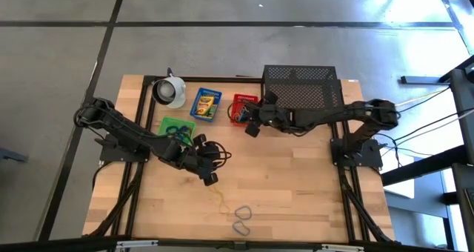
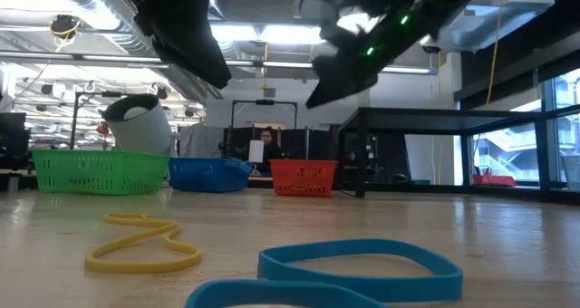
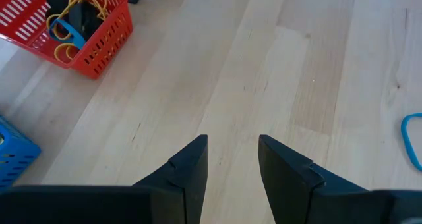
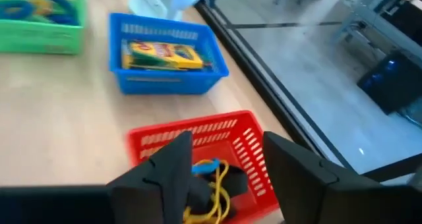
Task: Pick & Place Office Desk Supplies
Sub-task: Put the yellow rubber band into the red bin
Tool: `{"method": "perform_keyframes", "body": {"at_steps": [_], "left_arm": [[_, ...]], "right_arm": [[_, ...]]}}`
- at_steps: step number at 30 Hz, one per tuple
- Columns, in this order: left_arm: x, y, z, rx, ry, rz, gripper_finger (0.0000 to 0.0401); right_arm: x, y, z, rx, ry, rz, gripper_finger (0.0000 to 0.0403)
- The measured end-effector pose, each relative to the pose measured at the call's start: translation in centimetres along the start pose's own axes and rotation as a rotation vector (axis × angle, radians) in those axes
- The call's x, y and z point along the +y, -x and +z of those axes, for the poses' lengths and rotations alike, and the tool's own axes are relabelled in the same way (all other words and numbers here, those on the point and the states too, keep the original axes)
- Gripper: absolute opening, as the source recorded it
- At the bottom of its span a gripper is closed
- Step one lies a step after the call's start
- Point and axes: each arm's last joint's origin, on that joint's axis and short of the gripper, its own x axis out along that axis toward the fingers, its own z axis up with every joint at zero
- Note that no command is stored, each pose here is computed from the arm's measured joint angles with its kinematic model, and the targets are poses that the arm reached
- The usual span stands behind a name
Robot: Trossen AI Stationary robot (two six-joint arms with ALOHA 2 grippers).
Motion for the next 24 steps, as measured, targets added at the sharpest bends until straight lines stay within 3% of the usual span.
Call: {"method": "perform_keyframes", "body": {"at_steps": [4,10,20,24], "left_arm": [[0.0,0.0,0.0,0.0,0.0,0.0,0.0128],[0.0,0.0,0.3,-0.041,0.016,0.02,0.0128],[-0.8,0.1,2.7,-0.242,0.211,-0.107,0.0127],[-1.2,0.5,3.7,-0.326,0.269,-0.165,0.0129]], "right_arm": [[0.2,3.2,0.6,0.027,-0.069,0.086,0.0189],[2.0,7.2,0.0,0.173,-0.247,0.36,0.019],[6.6,11.1,-2.3,0.192,-0.14,0.334,0.019],[7.3,11.9,-2.5,0.183,-0.065,0.38,0.019]]}}
